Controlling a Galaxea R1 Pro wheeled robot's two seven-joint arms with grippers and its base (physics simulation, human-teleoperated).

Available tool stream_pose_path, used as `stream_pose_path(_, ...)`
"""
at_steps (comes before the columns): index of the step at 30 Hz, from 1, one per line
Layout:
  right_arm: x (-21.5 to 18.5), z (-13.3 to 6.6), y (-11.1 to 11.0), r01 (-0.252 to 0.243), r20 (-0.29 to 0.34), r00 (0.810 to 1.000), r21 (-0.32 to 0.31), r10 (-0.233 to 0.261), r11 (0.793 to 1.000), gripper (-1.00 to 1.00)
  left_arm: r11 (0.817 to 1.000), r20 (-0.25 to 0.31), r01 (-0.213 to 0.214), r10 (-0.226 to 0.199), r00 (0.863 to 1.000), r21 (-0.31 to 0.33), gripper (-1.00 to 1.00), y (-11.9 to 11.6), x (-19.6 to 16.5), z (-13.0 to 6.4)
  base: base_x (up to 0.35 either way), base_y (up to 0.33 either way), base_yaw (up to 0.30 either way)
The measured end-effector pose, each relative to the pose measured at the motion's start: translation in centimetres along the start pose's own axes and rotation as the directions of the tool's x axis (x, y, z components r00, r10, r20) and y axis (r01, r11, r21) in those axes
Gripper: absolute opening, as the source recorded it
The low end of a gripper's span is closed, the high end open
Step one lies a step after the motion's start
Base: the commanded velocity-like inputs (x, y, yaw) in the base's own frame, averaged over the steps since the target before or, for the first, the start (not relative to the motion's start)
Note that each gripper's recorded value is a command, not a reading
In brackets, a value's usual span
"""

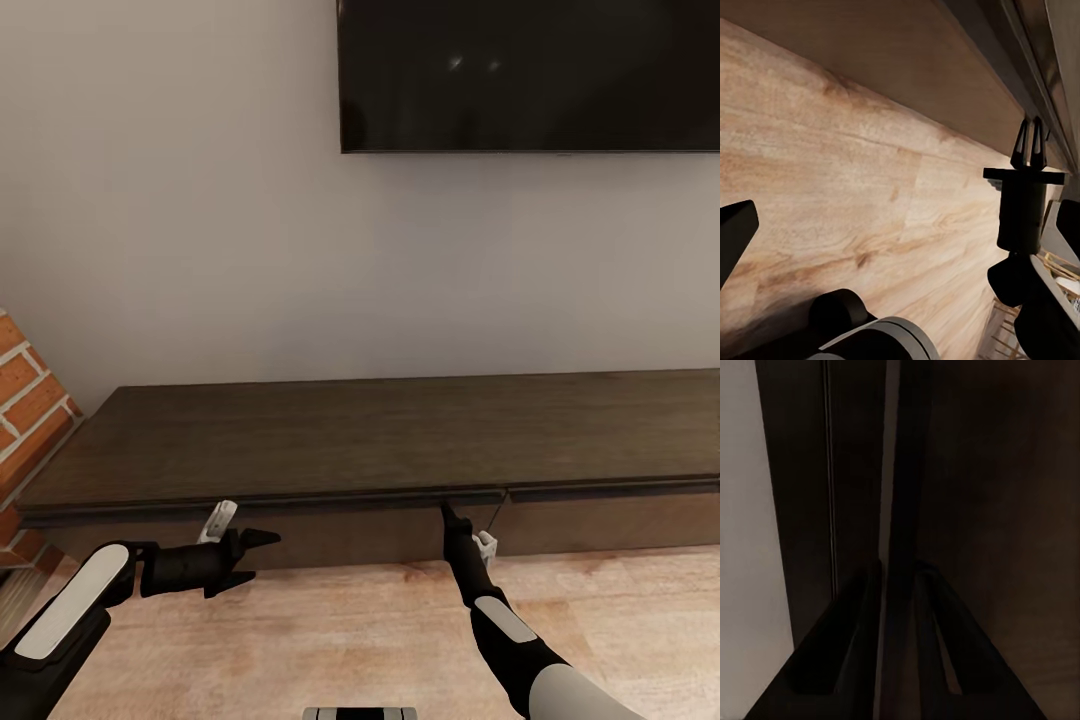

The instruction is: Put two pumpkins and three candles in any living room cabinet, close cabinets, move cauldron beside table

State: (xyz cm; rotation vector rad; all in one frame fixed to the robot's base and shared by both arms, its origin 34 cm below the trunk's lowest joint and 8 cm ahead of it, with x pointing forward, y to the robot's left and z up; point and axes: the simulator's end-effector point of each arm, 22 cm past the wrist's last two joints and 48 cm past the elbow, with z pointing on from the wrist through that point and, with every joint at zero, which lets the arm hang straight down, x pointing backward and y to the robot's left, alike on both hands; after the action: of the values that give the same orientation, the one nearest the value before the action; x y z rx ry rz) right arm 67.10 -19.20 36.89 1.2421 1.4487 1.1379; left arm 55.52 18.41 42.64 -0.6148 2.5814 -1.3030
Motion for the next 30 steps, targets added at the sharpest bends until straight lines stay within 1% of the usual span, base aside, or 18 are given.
stream_pose_path(25, 0.0, 0.01, 0.0, -0.001, 0.0, 1.0, 0.001, 0.001, 1.0, -1.0, 1.0, 0.003, 0.0, 0.0, 1.0, -0.001, 1.0, 0.08, -0.12, -0.13, 0.001, 0.0, 0.0)
stream_pose_path(30, -0.04, 0.03, -0.02, -0.002, 0.001, 1.0, 0.002, 0.002, 1.0, -1.0, 1.0, 0.002, 0.0, 0.0, 1.0, 0.001, 1.0, 0.03, -0.12, -0.13, -0.106, 0.0, 0.0)
